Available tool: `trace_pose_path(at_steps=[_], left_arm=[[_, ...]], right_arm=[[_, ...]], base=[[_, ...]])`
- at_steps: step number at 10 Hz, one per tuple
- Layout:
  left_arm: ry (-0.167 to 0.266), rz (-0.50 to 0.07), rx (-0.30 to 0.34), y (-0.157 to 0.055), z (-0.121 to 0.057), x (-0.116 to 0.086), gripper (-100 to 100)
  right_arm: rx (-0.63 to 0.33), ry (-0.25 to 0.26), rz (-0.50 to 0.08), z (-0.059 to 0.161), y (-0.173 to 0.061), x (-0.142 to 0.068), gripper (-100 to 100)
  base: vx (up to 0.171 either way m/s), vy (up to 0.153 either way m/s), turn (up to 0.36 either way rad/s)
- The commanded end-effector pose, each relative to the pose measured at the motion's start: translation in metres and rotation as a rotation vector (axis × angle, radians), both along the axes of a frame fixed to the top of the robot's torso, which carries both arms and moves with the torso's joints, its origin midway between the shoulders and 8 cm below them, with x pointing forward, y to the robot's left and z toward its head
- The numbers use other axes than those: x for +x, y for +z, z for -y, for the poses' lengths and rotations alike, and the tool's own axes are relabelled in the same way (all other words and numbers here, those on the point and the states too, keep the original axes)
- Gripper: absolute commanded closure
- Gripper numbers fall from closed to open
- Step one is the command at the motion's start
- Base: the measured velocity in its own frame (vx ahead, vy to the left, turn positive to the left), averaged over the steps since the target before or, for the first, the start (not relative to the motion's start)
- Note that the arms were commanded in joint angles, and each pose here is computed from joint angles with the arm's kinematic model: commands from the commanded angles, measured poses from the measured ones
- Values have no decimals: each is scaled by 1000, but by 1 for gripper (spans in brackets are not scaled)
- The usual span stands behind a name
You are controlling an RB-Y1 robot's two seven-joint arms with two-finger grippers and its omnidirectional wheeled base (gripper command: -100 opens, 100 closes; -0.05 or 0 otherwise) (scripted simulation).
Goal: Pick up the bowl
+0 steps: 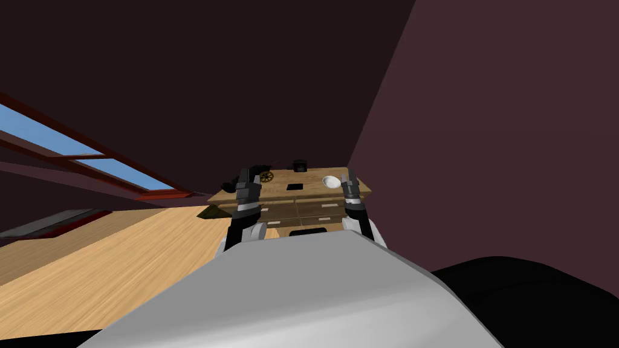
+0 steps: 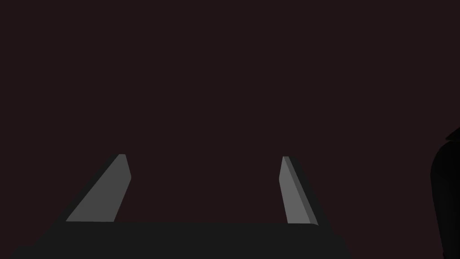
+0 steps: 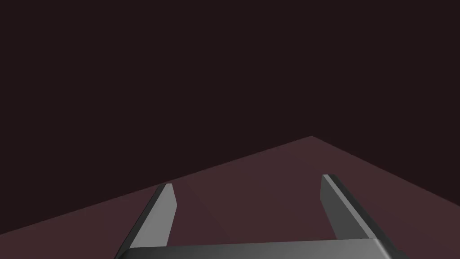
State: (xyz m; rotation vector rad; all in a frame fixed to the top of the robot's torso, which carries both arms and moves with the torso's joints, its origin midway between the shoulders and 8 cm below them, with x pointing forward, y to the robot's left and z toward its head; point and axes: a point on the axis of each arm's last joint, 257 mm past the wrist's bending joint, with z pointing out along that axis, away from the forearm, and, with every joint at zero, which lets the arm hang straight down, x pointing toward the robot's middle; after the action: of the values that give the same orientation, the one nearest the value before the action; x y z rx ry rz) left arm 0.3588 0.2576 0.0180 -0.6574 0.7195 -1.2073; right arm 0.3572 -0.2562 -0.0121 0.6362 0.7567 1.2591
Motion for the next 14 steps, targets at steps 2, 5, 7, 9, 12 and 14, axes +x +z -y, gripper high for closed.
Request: trace_pose_path(at_steps=[2,5,7,9,12,14], left_arm=[[0,0,0,0,0,0,0],[0,0,0,0,0,0,0],[0,0,0,0,0,0,0],[0,0,0,0,0,0,0],[0,0,0,0,0,0,0],[0,0,0,0,0,0,0]], right_arm=[[-97,17,-29,-4,-9,3,-100],[-231,28,-66,-5,-22,6,-100],[-294,36,-80,-6,-27,8,-100],[-400,38,-105,-4,-37,10,-100],[-483,51,-119,-4,-43,11,-100],[-552,56,-130,-3,-48,13,-100]], base=[[-5,36,59],[-8,61,71],[-18,61,55],[-5,53,85],[-12,51,44],[-6,49,56]])
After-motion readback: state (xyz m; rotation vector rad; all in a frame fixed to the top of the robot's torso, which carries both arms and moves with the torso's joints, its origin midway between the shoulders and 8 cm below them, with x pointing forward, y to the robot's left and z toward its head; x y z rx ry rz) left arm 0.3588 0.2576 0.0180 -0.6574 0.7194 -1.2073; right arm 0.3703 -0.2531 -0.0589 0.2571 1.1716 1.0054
